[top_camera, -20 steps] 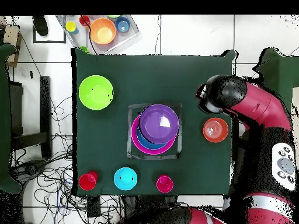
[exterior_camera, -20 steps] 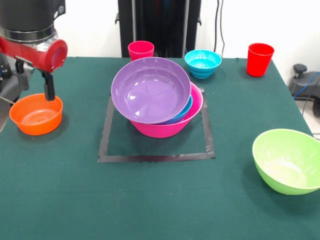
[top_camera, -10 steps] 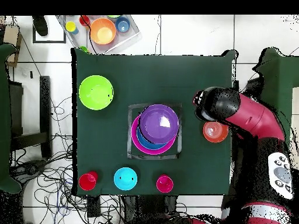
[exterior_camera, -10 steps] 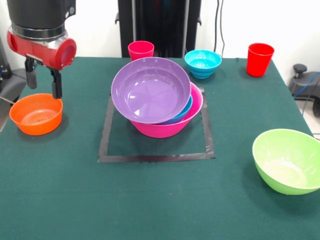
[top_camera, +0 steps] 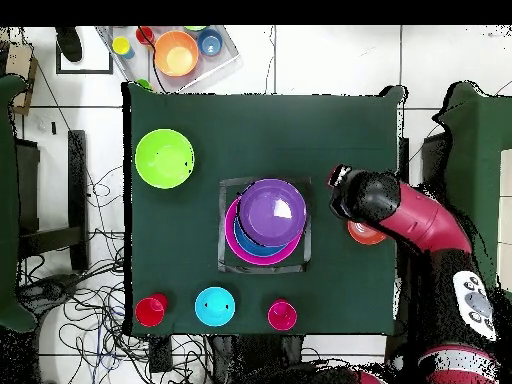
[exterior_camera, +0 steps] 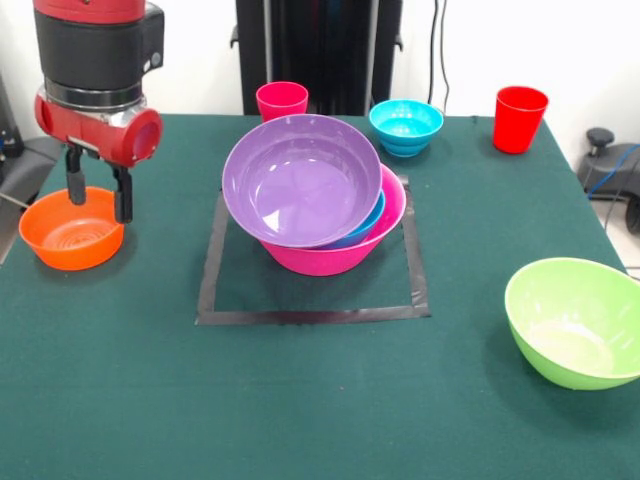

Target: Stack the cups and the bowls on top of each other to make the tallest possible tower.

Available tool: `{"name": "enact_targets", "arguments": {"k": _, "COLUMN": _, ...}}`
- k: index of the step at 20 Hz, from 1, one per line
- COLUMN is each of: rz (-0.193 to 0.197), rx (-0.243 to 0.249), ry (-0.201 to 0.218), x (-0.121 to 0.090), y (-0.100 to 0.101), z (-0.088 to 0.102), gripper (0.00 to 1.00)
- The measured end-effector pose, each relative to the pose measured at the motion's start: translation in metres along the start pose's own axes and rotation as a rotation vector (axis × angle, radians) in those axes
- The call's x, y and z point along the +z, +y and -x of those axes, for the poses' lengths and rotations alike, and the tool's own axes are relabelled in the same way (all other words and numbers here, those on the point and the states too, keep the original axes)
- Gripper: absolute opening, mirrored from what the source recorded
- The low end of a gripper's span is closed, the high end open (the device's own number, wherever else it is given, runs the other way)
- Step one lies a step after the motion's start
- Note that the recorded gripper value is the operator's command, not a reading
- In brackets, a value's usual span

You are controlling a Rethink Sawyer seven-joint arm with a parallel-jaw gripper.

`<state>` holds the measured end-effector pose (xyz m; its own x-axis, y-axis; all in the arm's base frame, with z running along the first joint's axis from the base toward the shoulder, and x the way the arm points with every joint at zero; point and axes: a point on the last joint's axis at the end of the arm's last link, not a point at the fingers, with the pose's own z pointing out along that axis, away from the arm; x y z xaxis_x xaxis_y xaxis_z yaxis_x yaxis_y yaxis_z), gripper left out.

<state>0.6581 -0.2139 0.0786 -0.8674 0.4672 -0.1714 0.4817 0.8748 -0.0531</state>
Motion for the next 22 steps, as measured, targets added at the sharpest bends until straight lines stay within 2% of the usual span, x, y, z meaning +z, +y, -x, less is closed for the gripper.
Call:
{"name": "enact_targets", "arguments": {"k": 8, "rz": 0.015, "rx": -0.004, "ry": 0.013, "x": 0.01, "y": 0.0, "z": -0.011, "gripper": 1.0}}
{"name": "enact_targets", "arguments": {"k": 15, "rz": 0.034, "rx": -0.011, "ry": 0.025, "x": 0.016, "y": 0.009, "z": -0.015, "gripper": 1.0}}
{"name": "enact_targets", "arguments": {"k": 22, "rz": 0.037, "rx": -0.043, "ry": 0.046, "x": 0.044, "y": 0.009, "z": -0.032, "gripper": 1.0}}
